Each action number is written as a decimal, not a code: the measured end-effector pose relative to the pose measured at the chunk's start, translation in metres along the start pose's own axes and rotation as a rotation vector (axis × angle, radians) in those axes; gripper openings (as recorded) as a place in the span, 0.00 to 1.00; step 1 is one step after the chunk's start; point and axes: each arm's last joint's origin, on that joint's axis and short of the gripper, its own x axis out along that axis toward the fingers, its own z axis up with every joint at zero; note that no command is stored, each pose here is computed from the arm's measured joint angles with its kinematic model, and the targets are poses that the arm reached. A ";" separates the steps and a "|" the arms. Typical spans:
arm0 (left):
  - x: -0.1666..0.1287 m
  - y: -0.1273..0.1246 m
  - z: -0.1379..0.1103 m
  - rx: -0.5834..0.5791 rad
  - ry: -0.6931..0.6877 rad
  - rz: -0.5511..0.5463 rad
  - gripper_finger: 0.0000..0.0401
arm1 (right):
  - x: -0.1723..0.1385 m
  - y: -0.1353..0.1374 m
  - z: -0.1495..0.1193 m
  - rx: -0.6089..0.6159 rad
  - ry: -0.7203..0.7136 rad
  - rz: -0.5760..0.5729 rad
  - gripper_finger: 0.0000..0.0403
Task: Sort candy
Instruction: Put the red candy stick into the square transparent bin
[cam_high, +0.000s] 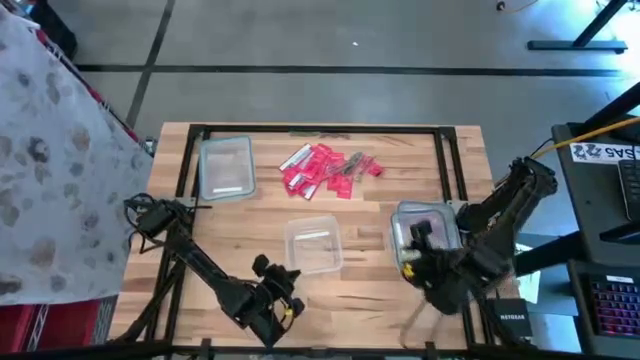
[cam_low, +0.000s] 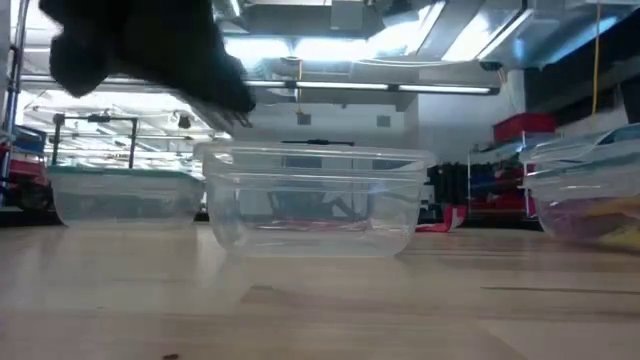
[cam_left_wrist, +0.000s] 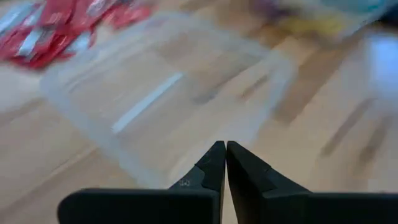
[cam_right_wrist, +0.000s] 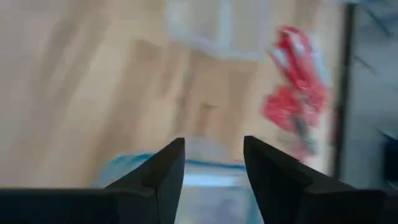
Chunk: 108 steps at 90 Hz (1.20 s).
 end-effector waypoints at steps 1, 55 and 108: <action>0.002 0.001 0.001 -0.001 0.012 0.012 0.00 | 0.003 -0.003 0.001 -0.002 0.009 -0.007 0.38; 0.060 0.063 0.059 0.185 0.373 0.419 0.00 | 0.146 -0.201 -0.018 -0.041 -0.107 0.102 0.38; -0.049 0.138 0.174 0.085 0.174 0.201 0.00 | 0.244 -0.227 -0.074 -0.022 0.124 0.296 0.38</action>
